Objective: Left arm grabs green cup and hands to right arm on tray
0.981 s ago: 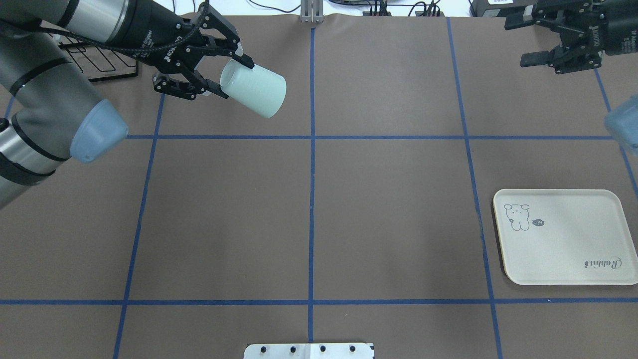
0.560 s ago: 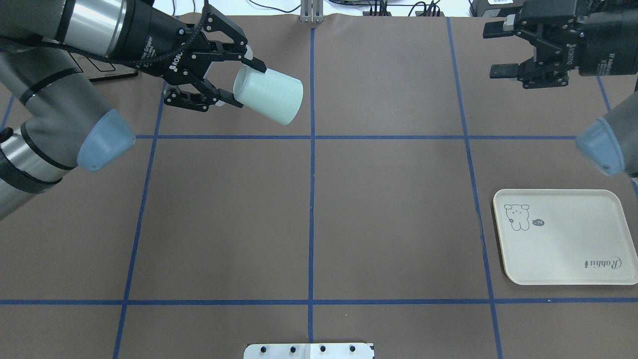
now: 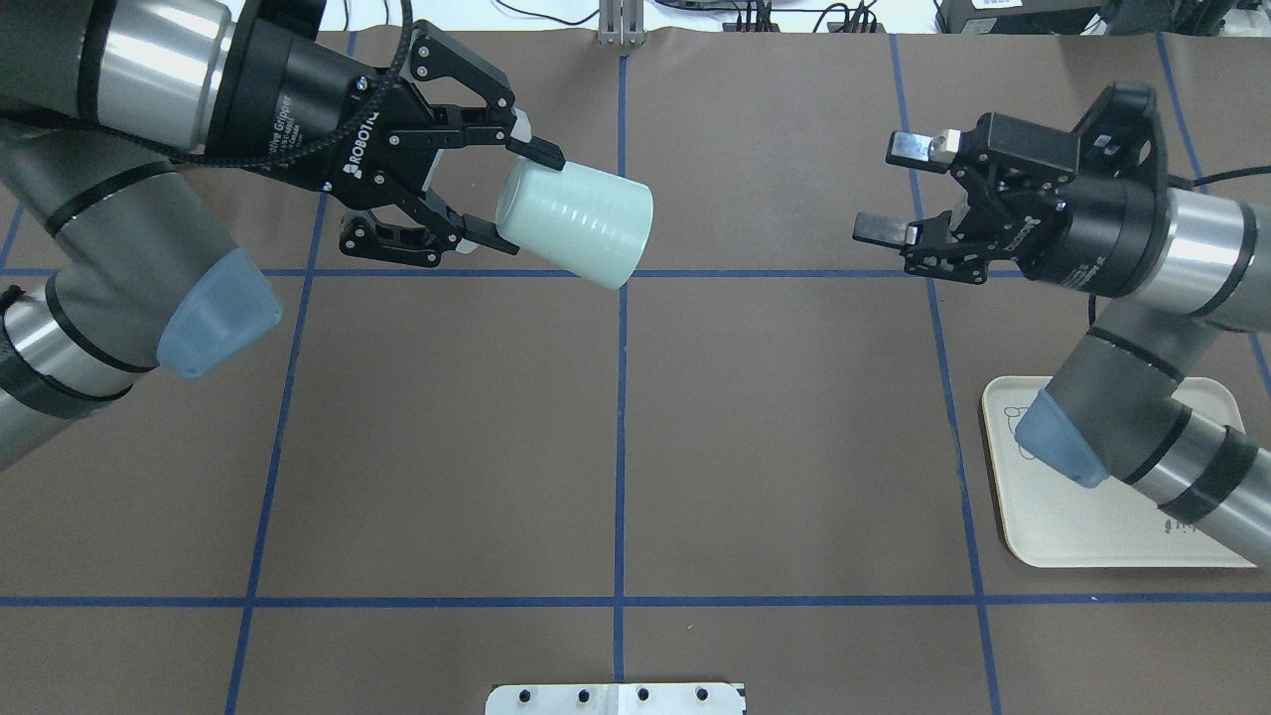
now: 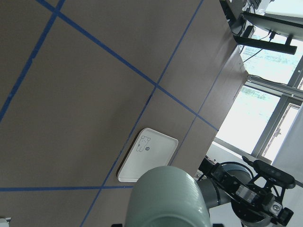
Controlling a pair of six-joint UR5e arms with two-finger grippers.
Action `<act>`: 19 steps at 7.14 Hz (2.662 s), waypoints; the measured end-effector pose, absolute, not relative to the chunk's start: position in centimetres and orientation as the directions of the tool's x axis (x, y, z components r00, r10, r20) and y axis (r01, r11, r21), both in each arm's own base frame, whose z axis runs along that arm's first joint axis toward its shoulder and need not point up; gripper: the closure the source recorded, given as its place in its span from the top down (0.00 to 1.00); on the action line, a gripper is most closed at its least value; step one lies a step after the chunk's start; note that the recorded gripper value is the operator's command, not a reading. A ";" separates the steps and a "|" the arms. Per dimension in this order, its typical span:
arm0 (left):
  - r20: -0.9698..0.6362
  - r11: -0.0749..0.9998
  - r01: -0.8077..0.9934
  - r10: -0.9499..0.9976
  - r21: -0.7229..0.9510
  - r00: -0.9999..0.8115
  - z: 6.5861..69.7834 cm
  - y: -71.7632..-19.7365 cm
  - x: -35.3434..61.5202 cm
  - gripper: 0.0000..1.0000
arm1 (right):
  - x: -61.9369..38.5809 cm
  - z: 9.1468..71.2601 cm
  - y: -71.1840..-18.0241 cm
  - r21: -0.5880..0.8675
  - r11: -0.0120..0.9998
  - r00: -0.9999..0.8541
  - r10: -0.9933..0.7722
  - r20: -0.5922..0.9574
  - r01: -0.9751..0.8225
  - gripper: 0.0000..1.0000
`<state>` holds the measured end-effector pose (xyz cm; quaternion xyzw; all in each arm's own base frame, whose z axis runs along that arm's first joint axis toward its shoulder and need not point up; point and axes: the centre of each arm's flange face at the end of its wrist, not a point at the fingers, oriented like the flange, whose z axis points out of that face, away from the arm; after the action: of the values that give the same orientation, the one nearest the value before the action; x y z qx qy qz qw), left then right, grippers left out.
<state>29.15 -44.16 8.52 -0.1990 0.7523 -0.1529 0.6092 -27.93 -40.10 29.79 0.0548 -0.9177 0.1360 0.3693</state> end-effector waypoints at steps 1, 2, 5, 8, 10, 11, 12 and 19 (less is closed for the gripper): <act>-0.849 0.867 -0.124 -0.498 -0.483 -0.177 8.3 -43.8 29.3 0.00 | -29.7 30.5 -38.7 -0.229 0.958 -0.775 0.011 0.631 -0.173 1.00; -0.844 0.862 -0.129 -0.507 -0.490 -0.176 8.2 -43.6 29.5 0.00 | -30.9 30.6 -37.6 -0.244 0.958 -0.804 0.025 0.594 -0.151 1.00; -0.833 0.854 -0.132 -0.520 -0.504 -0.188 8.0 -42.8 31.6 0.00 | -34.6 28.2 -35.7 -0.296 0.950 -0.858 0.066 0.509 -0.103 1.00; -0.832 0.854 -0.143 -0.519 -0.500 -0.193 7.5 -42.3 32.4 0.00 | -36.4 25.7 -35.1 -0.321 0.943 -0.885 0.078 0.458 -0.083 1.00; -0.833 0.854 -0.155 -0.519 -0.497 -0.189 7.1 -41.9 33.1 0.00 | -37.0 24.9 -34.8 -0.333 0.940 -0.896 0.082 0.436 -0.076 0.98; -0.833 0.853 -0.161 -0.520 -0.497 -0.186 7.0 -41.7 33.4 0.00 | -37.3 24.5 -34.7 -0.339 0.938 -0.901 0.085 0.425 -0.072 0.98; -0.834 0.853 -0.165 -0.521 -0.496 -0.185 6.9 -41.5 33.6 0.00 | -37.4 24.2 -34.6 -0.341 0.937 -0.904 0.086 0.418 -0.068 0.97; -0.836 0.854 -0.170 -0.518 -0.492 -0.182 6.7 -41.4 33.9 0.00 | -37.8 22.8 -34.5 -0.346 0.936 -0.905 0.090 0.415 -0.065 0.48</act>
<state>33.88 -41.36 6.74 -0.2280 0.7548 -0.1456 0.5975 -37.82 -34.54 22.75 -0.0065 -0.9595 0.1786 0.2177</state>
